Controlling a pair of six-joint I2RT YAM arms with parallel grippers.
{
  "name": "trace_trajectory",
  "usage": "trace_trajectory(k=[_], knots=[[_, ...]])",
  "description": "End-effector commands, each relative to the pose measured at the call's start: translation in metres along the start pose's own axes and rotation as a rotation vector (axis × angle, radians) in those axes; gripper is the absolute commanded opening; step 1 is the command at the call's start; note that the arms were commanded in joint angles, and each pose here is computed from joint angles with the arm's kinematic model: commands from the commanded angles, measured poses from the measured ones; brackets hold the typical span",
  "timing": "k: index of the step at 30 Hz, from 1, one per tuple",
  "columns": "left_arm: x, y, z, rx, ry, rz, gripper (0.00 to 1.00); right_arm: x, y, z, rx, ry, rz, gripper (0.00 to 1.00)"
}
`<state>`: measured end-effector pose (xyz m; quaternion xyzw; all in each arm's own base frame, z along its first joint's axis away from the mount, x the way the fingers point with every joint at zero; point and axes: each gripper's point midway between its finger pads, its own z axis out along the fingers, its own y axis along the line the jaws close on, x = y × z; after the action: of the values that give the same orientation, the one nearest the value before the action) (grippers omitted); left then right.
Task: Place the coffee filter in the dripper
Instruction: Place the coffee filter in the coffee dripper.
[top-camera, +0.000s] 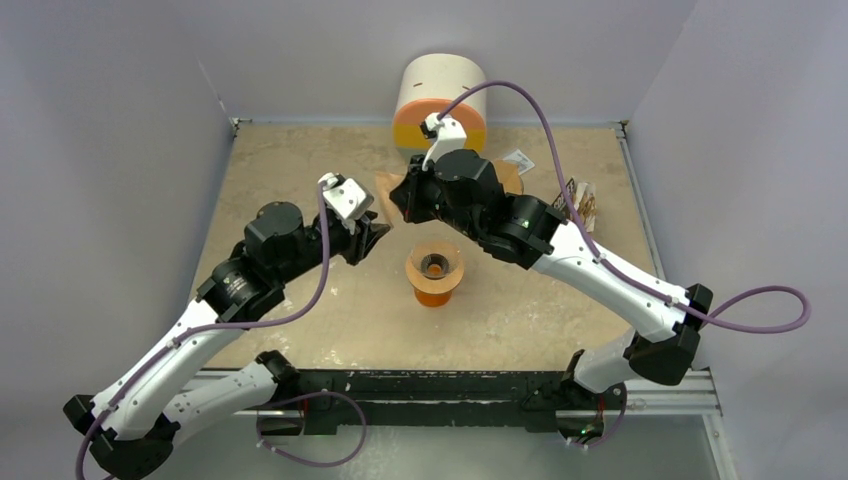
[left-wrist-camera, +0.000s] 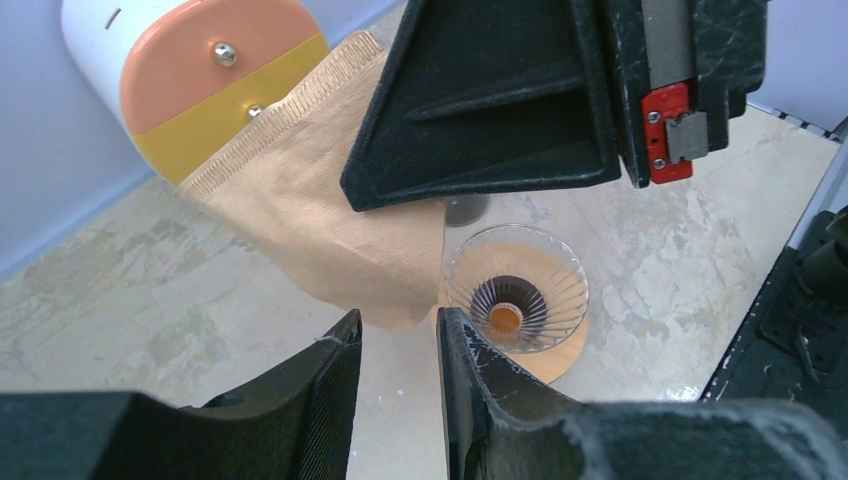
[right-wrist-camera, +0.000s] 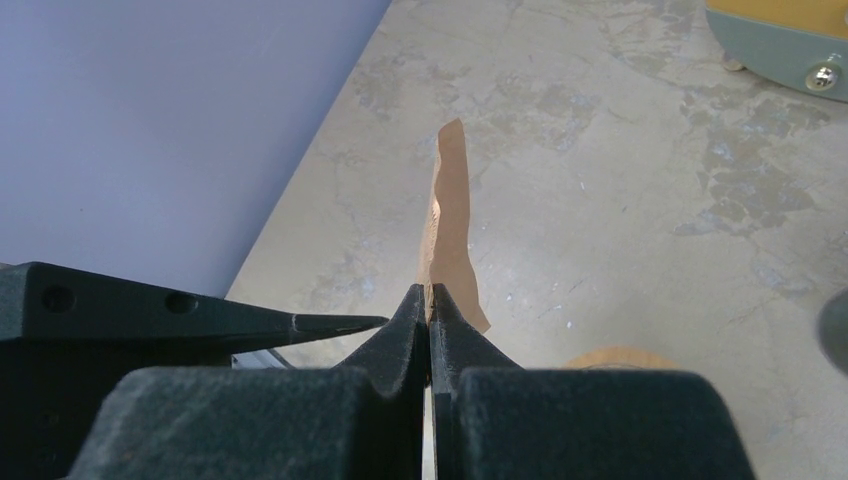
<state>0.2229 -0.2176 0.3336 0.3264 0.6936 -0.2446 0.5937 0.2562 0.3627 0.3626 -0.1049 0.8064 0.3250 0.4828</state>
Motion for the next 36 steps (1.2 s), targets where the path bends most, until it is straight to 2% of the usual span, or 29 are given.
trace_trajectory(k=[1, 10, 14, 19, 24, 30, 33, 36], knots=[[-0.006, 0.008, -0.003, -0.041, -0.028, 0.032, 0.31, -0.020, 0.016, -0.014, -0.063, -0.055, 0.035, 0.00], [-0.008, 0.010, -0.004, -0.048, -0.017, 0.052, 0.31, -0.020, 0.021, -0.024, -0.114, -0.055, 0.034, 0.00], [-0.012, 0.008, -0.021, -0.035, -0.002, 0.079, 0.33, -0.010, 0.023, -0.039, -0.180, -0.028, -0.029, 0.00], [-0.007, -0.004, -0.041, 0.013, 0.011, 0.056, 0.40, 0.008, 0.025, -0.065, -0.310, 0.005, -0.206, 0.00], [0.001, -0.034, -0.054, 0.163, 0.024, -0.006, 0.47, 0.034, 0.020, -0.094, -0.417, 0.077, -0.382, 0.00], [0.006, -0.074, -0.070, 0.392, 0.073, -0.041, 0.59, 0.073, 0.018, -0.133, -0.595, 0.268, -0.569, 0.00], [0.001, -0.089, -0.078, 0.486, 0.049, -0.043, 0.65, 0.090, 0.022, -0.155, -0.723, 0.334, -0.609, 0.00], [-0.004, -0.106, -0.087, 0.589, 0.034, -0.089, 0.66, 0.097, 0.029, -0.169, -0.807, 0.358, -0.610, 0.00]])
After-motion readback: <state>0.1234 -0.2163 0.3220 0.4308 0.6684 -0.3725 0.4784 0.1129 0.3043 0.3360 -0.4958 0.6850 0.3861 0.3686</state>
